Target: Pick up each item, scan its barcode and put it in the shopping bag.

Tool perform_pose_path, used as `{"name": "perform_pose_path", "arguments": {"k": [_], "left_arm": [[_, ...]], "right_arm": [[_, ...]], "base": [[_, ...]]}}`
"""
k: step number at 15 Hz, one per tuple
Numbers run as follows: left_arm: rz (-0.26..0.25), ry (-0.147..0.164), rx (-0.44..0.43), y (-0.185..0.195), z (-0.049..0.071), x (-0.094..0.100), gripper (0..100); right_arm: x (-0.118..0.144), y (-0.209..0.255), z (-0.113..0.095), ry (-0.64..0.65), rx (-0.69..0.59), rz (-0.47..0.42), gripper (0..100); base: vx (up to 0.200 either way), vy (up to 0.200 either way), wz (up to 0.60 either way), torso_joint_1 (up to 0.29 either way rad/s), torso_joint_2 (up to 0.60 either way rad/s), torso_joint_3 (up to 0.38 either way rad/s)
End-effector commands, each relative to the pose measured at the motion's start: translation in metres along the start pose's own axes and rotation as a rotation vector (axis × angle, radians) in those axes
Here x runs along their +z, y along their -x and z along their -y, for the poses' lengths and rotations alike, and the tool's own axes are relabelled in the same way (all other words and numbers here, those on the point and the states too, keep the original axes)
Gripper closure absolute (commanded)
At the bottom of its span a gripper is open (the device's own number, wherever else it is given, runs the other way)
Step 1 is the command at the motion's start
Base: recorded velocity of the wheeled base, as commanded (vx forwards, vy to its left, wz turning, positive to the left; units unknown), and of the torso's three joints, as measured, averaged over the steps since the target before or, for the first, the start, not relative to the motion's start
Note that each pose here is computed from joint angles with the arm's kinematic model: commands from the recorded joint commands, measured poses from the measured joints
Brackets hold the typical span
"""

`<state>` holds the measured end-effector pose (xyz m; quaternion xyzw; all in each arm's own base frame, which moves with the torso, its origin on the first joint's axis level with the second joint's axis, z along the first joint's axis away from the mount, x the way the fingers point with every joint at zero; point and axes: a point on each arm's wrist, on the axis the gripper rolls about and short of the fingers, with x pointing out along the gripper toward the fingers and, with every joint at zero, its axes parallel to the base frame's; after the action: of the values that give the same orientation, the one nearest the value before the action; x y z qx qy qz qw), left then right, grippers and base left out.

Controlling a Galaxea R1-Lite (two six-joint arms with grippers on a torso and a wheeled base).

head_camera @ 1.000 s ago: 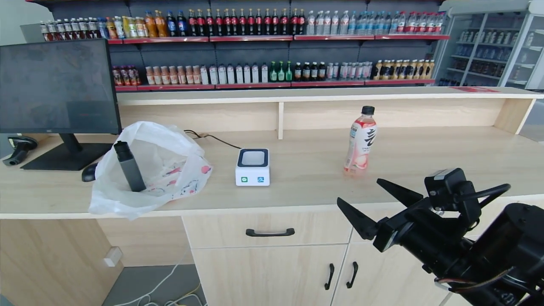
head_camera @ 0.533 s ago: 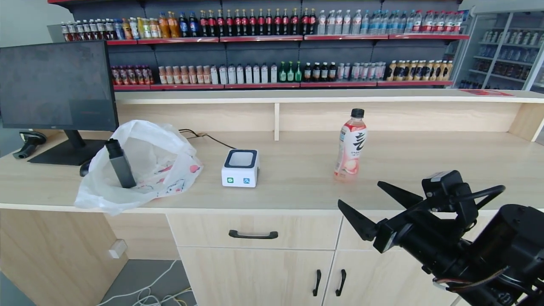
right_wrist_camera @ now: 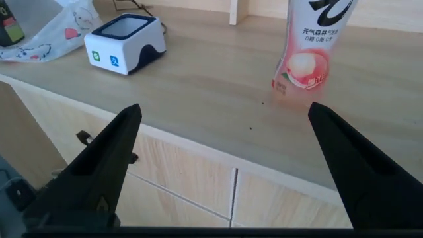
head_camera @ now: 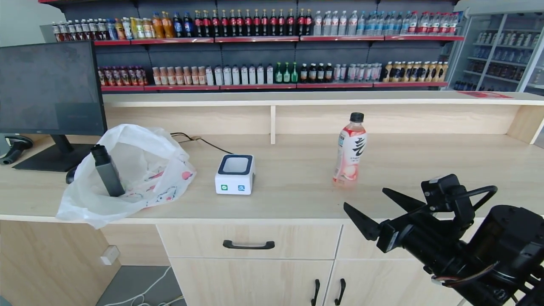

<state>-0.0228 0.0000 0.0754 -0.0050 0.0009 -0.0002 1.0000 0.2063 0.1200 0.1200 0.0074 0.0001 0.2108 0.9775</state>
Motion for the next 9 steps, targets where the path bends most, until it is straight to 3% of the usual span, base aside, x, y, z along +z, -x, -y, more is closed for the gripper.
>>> {"name": "perform_pose_path", "arguments": {"k": [1,3,9], "left_arm": [[0.0,0.001,0.0,0.0,0.0,0.0,0],[0.0,-0.001,0.0,0.0,0.0,0.0,0],[0.0,0.002,0.0,0.0,0.0,0.0,0]], "right_arm": [[0.003,-0.006,0.005,-0.005,-0.026,0.022,0],[-0.005,-0.005,0.017,0.002,-0.075,-0.02,0],[-0.01,-0.036,0.026,0.032,-0.112,-0.002,0]], "base": [[0.2,0.0,0.0,0.012,0.0,0.002],[0.2,0.0,0.0,0.007,0.0,0.002],[0.0,0.0,0.0,0.0,0.0,0.0]]}}
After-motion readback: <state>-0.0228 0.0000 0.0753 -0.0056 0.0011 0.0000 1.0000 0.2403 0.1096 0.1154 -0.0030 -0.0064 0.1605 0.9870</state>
